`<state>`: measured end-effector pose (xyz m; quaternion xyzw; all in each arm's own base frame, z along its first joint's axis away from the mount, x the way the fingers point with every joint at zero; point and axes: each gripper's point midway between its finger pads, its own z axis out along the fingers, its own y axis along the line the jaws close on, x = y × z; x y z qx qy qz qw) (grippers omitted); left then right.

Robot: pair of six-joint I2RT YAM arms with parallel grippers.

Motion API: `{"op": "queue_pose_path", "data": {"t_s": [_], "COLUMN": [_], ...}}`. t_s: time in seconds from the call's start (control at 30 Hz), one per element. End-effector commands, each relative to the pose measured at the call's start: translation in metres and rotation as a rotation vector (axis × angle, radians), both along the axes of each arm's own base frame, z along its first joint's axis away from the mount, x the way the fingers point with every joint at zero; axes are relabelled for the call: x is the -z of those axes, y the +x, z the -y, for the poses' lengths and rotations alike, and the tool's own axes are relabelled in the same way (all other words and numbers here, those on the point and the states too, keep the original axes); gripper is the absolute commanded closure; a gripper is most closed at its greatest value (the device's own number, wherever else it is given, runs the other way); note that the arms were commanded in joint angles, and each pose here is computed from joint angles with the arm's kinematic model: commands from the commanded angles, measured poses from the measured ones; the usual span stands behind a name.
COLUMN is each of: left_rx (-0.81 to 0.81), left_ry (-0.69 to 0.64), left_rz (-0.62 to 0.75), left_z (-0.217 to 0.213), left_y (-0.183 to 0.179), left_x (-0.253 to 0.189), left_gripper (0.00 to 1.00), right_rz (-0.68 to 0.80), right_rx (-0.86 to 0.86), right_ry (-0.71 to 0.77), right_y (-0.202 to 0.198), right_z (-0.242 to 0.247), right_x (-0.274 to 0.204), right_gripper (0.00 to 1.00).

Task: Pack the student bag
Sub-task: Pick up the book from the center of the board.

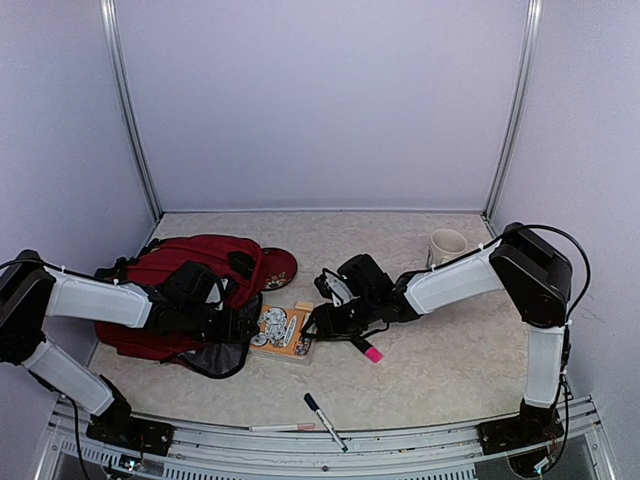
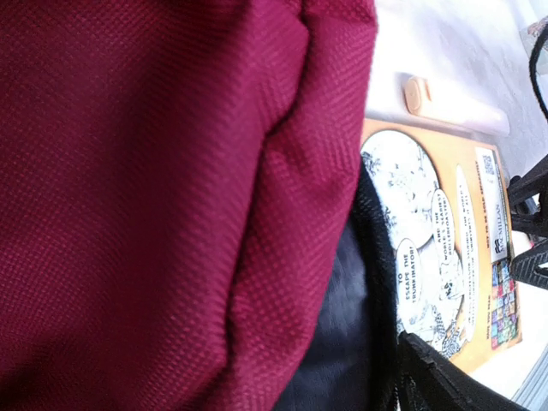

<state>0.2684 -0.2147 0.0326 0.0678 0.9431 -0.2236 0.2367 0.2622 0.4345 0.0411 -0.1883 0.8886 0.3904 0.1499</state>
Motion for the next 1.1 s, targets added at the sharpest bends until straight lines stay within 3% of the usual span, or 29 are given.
{"op": "queue_pose_path", "data": {"t_s": [0.0, 0.6, 0.7, 0.87, 1.07], "left_rx": [0.118, 0.188, 0.188, 0.190, 0.190], "left_ry": [-0.089, -0.099, -0.101, -0.102, -0.101], "left_rz": [-0.146, -0.131, -0.128, -0.123, -0.116], "left_z": [0.022, 0.030, 0.029, 0.029, 0.028], "left_y": [-0.042, -0.046, -0.046, -0.047, -0.047], "left_x": [0.016, 0.018, 0.018, 0.018, 0.017], "left_gripper": [0.13, 0.21, 0.21, 0.21, 0.22], "right_rz": [-0.100, 0.085, 0.090, 0.022, 0.038], "right_rx": [-0.086, -0.279, -0.247, -0.126, -0.020], "right_ry": [0.224, 0.692, 0.662, 0.490, 0.273], "right_y": [-0.018, -0.039, -0.034, -0.014, -0.001], "right_z": [-0.031, -0.051, -0.051, -0.055, -0.043], "right_x": [-0.030, -0.170, -0.165, -0.118, -0.087], "right_gripper": [0.37, 0.39, 0.40, 0.48, 0.64]}}
